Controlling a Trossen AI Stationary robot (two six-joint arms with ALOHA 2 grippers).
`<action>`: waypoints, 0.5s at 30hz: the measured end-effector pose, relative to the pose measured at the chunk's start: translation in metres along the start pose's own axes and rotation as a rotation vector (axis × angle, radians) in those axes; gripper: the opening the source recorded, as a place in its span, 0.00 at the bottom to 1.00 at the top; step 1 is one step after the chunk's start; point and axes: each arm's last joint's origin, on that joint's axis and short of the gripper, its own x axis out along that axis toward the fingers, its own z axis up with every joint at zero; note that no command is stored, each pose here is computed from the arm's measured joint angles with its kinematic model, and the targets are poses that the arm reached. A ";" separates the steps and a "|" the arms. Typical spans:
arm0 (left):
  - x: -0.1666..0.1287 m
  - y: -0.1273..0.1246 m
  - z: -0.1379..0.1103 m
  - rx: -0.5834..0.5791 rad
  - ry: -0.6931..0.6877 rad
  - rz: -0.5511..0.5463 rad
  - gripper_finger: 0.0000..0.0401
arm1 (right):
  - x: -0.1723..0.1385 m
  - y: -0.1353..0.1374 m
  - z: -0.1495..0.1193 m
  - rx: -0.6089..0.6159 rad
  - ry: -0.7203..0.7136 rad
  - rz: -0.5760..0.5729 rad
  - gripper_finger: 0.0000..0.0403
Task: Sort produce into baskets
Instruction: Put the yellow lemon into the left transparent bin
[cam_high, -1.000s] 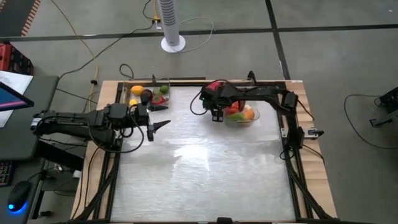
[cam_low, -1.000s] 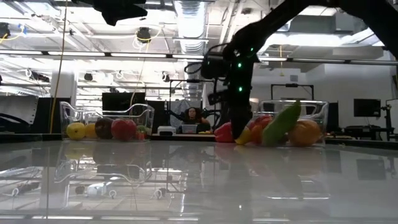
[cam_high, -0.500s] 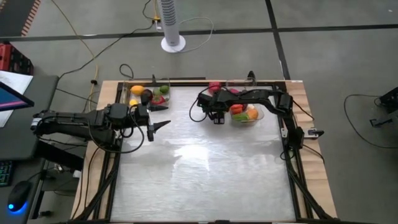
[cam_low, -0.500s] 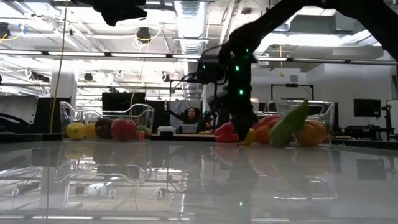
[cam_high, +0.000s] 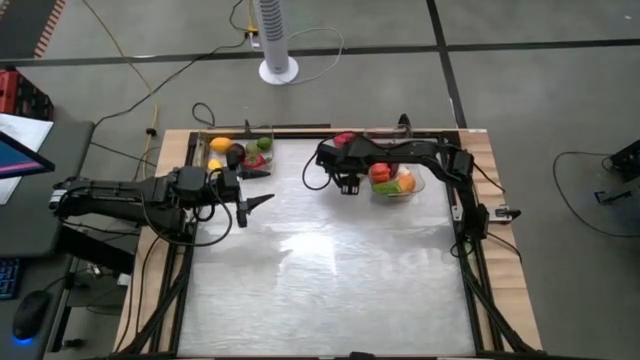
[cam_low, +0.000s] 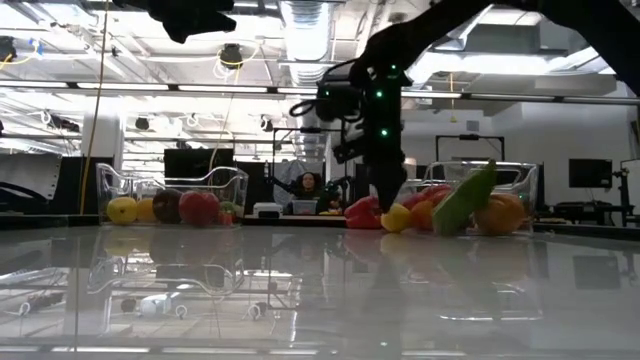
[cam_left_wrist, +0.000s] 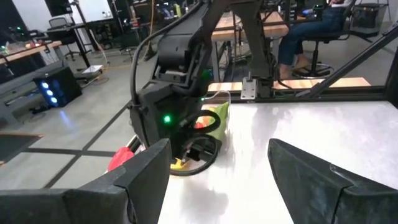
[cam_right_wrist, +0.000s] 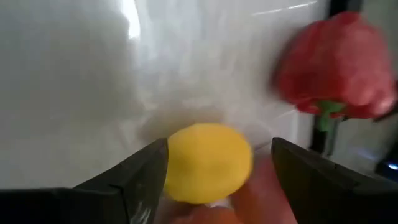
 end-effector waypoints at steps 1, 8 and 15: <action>0.000 0.000 0.000 0.000 0.000 0.000 0.64 | 0.002 0.000 -0.001 -0.019 0.014 0.011 0.79; 0.000 0.000 0.000 0.007 0.001 0.000 0.64 | 0.002 0.009 -0.004 -0.210 0.062 0.034 0.94; 0.000 0.000 -0.001 0.009 0.010 -0.001 0.64 | -0.005 0.021 0.000 -0.313 0.061 -0.053 0.96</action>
